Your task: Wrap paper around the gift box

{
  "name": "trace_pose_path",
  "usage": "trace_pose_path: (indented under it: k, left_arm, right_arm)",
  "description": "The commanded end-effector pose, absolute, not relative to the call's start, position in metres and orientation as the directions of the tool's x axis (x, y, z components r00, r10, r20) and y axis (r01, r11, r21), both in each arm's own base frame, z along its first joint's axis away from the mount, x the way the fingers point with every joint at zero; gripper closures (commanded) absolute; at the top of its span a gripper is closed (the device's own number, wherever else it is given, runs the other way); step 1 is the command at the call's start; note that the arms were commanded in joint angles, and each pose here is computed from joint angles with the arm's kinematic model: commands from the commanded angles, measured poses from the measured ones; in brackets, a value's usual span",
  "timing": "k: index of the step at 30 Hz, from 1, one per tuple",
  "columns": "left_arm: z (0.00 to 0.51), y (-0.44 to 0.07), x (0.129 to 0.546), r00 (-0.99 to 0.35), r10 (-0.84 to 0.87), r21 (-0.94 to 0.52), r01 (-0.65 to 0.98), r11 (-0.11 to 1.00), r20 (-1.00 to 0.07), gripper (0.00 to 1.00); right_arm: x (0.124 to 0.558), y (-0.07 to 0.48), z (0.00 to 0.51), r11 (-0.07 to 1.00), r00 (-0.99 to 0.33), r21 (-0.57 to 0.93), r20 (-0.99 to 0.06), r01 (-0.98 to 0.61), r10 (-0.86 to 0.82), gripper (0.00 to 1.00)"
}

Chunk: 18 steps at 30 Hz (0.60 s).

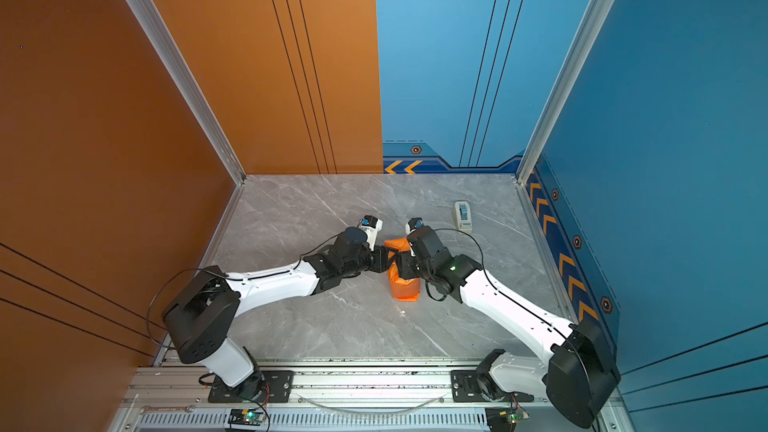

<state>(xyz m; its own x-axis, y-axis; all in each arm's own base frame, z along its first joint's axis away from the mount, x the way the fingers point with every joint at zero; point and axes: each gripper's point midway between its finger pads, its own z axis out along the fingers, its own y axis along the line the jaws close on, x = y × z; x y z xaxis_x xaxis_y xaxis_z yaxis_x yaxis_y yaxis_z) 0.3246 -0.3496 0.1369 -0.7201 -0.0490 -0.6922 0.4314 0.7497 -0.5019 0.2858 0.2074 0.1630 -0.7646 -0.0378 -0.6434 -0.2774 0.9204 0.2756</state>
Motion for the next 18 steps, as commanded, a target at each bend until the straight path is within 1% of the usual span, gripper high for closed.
trace_pose_path:
  k: [1,3,5,7,8,9,10,12,15,18]
  left_arm:
    - [0.074,-0.322,0.309,-0.800,0.069,-0.388,0.362,0.848,-0.595,0.50]
    - [0.074,-0.322,0.308,-0.801,0.070,-0.389,0.363,0.847,-0.595,0.50]
    - [0.075,-0.322,0.309,-0.800,0.069,-0.388,0.363,0.847,-0.597,0.50]
    - [0.075,-0.322,0.309,-0.800,0.070,-0.389,0.364,0.847,-0.596,0.50]
    - [0.076,-0.322,0.309,-0.799,0.070,-0.388,0.364,0.847,-0.598,0.50]
    - [0.076,-0.322,0.310,-0.798,0.069,-0.388,0.365,0.846,-0.599,0.50]
    - [0.077,-0.323,0.310,-0.797,0.068,-0.388,0.365,0.846,-0.600,0.50]
    - [0.077,-0.323,0.310,-0.797,0.068,-0.388,0.364,0.847,-0.600,0.50]
    - [0.076,-0.323,0.310,-0.799,0.068,-0.389,0.364,0.846,-0.598,0.50]
    - [0.077,-0.324,0.310,-0.798,0.070,-0.390,0.367,0.845,-0.599,0.50]
  right_arm:
    - [0.280,0.206,0.179,0.892,-0.776,0.357,-0.630,-0.278,0.010,0.33]
    - [0.282,0.202,0.190,0.876,-0.771,0.395,-0.635,-0.278,0.041,0.32]
    - [0.284,0.197,0.203,0.863,-0.761,0.421,-0.645,-0.280,0.068,0.37]
    - [0.282,0.195,0.211,0.849,-0.754,0.434,-0.653,-0.302,0.066,0.47]
    - [0.279,0.198,0.213,0.839,-0.756,0.444,-0.652,-0.314,0.062,0.54]
    - [0.276,0.203,0.213,0.823,-0.761,0.460,-0.646,-0.334,0.052,0.64]
    - [0.274,0.206,0.211,0.815,-0.768,0.467,-0.639,-0.343,0.042,0.69]
    - [0.268,0.217,0.202,0.795,-0.792,0.482,-0.610,-0.370,0.001,0.84]
    - [0.263,0.227,0.191,0.785,-0.814,0.488,-0.580,-0.382,-0.036,0.94]
    - [0.263,0.230,0.176,0.789,-0.835,0.488,-0.548,-0.372,-0.054,0.98]
